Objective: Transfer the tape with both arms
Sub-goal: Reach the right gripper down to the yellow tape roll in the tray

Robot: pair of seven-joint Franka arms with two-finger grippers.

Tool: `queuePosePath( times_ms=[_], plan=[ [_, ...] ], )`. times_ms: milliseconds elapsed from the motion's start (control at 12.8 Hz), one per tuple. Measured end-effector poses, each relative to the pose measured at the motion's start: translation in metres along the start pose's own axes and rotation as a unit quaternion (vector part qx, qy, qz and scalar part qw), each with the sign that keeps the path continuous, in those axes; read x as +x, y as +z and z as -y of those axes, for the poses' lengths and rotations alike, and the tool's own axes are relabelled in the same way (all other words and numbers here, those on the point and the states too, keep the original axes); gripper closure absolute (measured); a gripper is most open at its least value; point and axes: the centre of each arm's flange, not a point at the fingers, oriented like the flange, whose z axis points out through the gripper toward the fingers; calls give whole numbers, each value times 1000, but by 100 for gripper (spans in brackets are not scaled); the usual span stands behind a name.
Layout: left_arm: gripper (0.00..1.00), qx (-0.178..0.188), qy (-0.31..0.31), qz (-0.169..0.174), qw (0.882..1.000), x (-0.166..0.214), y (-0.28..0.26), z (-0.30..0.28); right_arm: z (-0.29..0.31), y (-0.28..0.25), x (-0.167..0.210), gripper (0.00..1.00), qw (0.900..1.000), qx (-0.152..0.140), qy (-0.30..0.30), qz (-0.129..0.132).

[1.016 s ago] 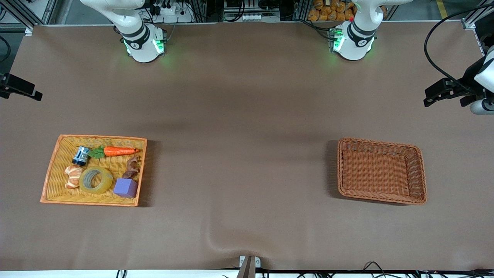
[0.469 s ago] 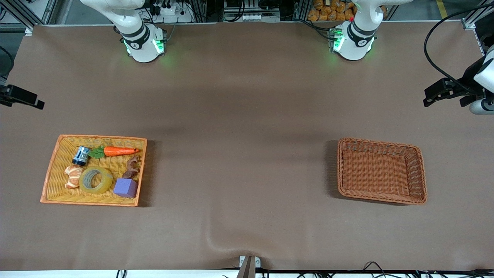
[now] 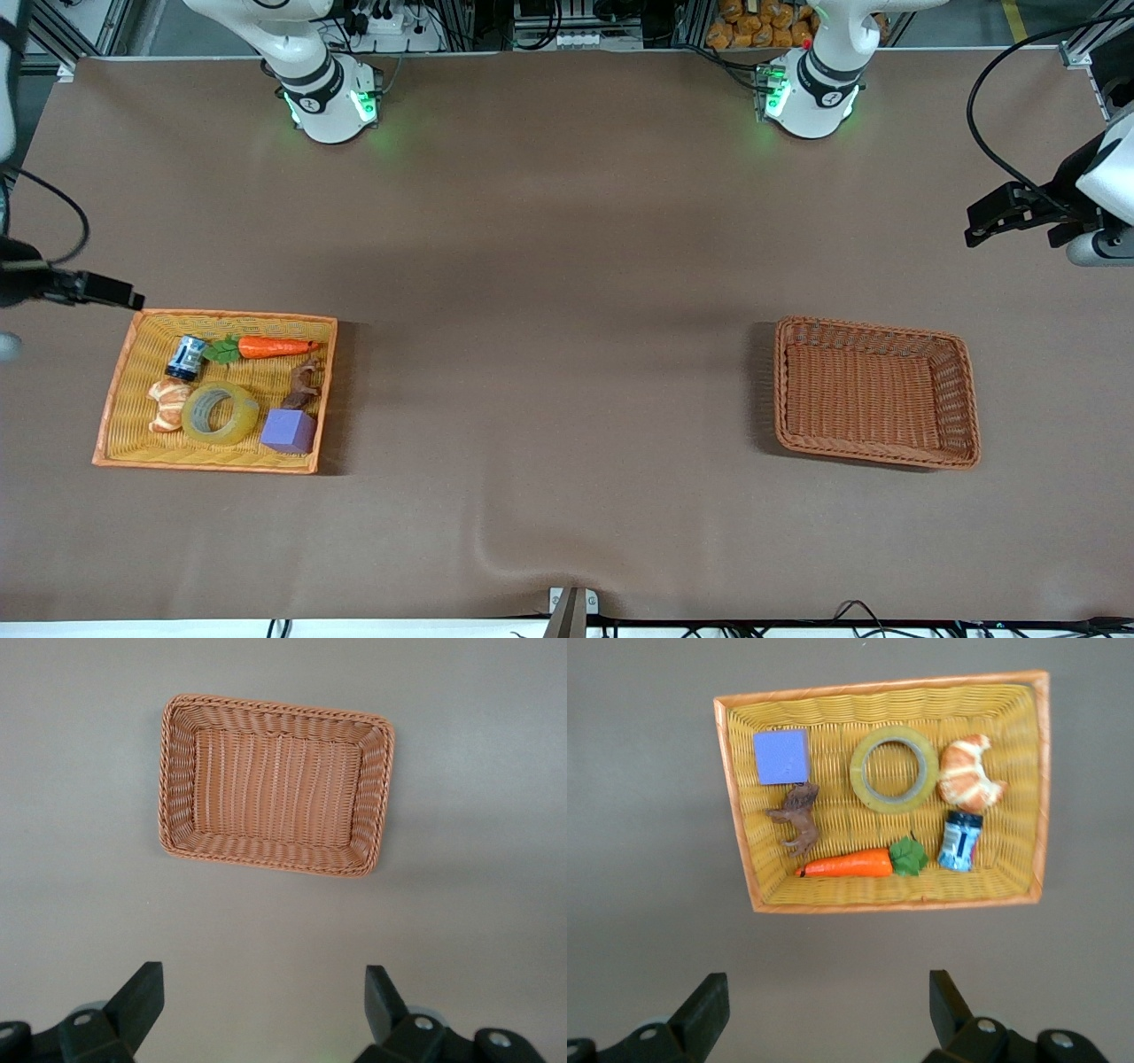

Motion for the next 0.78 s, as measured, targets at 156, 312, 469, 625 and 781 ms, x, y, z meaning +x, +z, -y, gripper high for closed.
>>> queuePosePath(
  times_ms=[156,312,469,625,781],
  plan=[
    [0,0,-3,8,1000,4,9,3,2,47,30,0,998,-2,-62,7],
    [0,0,-3,15,1000,10,19,4,1,76,54,0,996,-8,-90,-13],
    [0,-1,-1,17,1000,15,26,2,-14,93,65,0,994,-11,-102,-21],
    [0,-1,4,15,1000,19,29,-5,-38,107,76,0,991,-16,-124,-38],
    [0,-1,14,8,1000,23,32,-16,-55,123,87,0,987,-25,-149,-57]
  ],
)
